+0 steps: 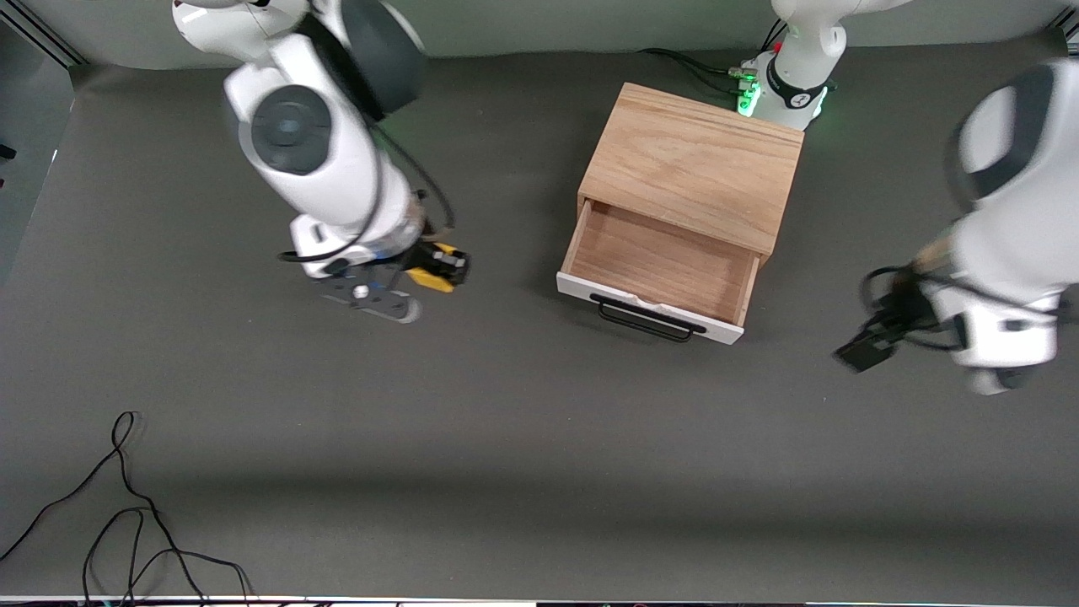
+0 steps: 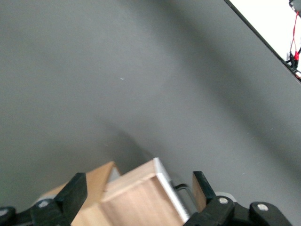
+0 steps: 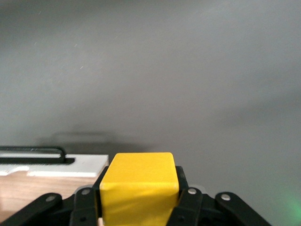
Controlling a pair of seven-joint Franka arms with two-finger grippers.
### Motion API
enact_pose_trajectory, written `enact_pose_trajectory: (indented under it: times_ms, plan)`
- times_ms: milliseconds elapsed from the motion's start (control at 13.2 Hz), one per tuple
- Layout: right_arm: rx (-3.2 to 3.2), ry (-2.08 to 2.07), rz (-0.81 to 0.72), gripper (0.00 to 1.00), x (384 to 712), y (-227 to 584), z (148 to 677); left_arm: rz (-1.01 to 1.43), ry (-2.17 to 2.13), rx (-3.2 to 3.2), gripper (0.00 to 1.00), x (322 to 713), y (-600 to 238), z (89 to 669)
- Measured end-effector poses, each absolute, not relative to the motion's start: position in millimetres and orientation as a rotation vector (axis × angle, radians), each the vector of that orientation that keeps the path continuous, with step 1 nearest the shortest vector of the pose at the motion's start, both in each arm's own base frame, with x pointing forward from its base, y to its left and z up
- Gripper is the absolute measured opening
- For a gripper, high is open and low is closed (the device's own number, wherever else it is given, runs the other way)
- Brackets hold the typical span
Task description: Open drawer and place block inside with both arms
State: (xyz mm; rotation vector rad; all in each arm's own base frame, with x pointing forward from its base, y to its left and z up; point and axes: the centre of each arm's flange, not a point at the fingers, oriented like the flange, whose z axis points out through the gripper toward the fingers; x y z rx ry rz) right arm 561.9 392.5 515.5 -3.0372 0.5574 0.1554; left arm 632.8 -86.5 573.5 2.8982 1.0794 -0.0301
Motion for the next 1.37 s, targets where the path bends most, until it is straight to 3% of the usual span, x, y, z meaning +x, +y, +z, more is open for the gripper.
enact_pose_trajectory:
  times_ms: [531,1062,1366]
  plan:
    - [-3.016,0.462,0.122,0.56,524.4,523.0,452.8,-0.092,0.480,3.048,1.00,579.8,14.2,588.2]
    - [-3.055,0.314,0.161,0.56,468.6,601.2,367.5,-0.031,0.179,3.109,1.00,556.9,-1.8,589.9]
    - [-3.063,0.329,0.131,0.56,456.6,618.1,338.3,0.006,0.074,3.112,1.00,558.0,-23.0,599.4]
